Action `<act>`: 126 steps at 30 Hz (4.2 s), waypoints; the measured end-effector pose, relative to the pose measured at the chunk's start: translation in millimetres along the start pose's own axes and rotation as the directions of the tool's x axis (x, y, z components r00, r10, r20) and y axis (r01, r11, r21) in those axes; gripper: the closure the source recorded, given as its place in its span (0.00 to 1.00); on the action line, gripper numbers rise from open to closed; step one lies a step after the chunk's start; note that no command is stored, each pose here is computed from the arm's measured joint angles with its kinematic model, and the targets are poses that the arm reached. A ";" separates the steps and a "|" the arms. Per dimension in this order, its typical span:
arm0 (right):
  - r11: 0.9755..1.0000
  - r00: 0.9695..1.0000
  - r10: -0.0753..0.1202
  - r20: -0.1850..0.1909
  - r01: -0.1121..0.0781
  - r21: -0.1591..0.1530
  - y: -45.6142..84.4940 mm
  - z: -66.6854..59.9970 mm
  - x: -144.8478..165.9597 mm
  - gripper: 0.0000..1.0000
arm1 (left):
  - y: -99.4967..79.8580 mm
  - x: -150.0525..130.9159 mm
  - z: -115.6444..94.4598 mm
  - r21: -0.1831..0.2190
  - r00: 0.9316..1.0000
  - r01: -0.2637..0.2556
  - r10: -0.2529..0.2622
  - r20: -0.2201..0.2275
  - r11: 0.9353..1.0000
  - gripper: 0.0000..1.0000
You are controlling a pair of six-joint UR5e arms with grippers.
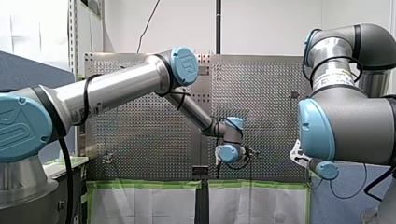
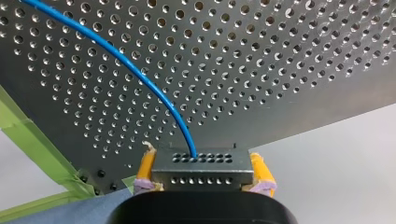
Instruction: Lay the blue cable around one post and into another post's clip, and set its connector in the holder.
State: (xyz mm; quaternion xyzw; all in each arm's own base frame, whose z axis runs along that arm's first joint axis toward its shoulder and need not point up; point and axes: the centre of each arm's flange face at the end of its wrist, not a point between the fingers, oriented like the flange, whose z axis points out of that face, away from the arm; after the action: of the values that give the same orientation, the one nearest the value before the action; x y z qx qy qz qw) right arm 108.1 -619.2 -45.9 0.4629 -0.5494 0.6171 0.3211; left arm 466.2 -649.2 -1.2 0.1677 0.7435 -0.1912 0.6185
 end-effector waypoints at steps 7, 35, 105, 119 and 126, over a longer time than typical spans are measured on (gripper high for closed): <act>1.000 1.000 0.006 -0.005 -0.006 -0.001 1.3 2.4 2.2 1.00 | 9.7 -0.6 3.9 -0.006 1.000 0.019 -0.019 -0.005 1.000 1.00; 1.000 0.999 0.016 -0.049 -0.015 0.017 2.1 17.2 14.2 1.00 | 28.0 4.1 9.9 -0.023 0.999 0.035 -0.035 -0.021 0.999 1.00; 0.998 0.998 0.010 -0.058 -0.006 0.069 -18.2 27.8 13.7 1.00 | 53.5 13.6 15.4 -0.045 0.997 0.048 -0.051 -0.061 0.998 0.00; 0.998 0.999 0.010 -0.051 -0.007 0.069 -21.2 27.3 11.8 1.00 | 38.6 -17.7 -7.8 0.026 0.999 0.001 0.001 -0.048 1.000 0.00; 0.998 0.999 0.012 -0.049 -0.008 0.069 -23.3 27.2 10.7 1.00 | 22.6 -40.3 -24.8 0.055 1.000 0.009 -0.009 -0.002 0.998 0.00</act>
State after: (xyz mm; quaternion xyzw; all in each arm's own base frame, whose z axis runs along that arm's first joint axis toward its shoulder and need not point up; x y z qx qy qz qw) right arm 131.2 -642.5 -28.1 0.4556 -0.5219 0.6486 0.3153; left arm 463.2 -617.8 40.7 0.1817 0.7392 -0.2143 0.6121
